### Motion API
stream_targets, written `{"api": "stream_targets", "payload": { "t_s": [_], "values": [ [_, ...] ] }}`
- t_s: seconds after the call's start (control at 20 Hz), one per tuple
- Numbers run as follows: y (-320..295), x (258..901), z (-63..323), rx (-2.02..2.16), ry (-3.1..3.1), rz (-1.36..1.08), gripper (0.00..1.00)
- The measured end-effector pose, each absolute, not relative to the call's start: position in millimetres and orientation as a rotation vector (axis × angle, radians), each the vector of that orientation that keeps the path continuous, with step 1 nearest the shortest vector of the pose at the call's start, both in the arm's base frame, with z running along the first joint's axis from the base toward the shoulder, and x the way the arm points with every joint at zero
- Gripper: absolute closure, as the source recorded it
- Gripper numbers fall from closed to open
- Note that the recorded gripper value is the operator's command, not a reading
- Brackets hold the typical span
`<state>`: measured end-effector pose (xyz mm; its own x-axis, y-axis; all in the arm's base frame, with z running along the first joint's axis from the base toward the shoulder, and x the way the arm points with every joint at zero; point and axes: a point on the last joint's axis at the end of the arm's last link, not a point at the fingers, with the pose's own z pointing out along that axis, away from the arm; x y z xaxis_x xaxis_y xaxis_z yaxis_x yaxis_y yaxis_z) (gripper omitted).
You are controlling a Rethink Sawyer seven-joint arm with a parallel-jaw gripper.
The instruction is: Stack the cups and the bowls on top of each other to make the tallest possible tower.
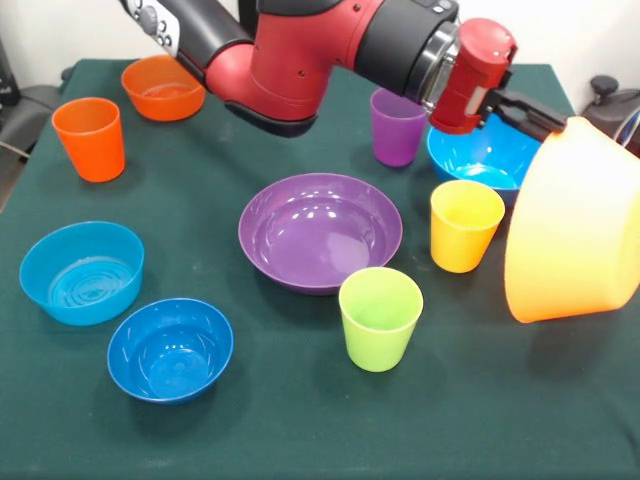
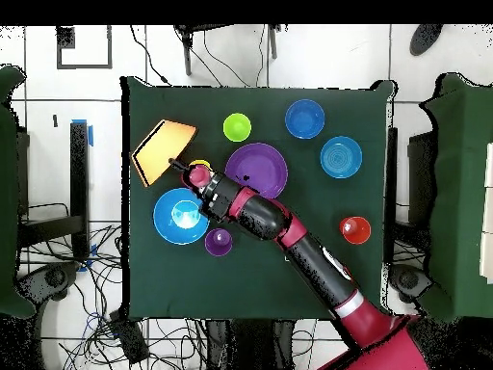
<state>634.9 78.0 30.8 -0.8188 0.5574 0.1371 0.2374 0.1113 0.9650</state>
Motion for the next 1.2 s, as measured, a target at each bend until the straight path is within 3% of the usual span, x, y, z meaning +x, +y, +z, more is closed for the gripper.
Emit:
{"api": "stream_targets", "payload": {
  "t_s": [1.2],
  "values": [
    [57.3,616.0,22.3,0.774,2.204,1.798,1.0]
  ]
}}
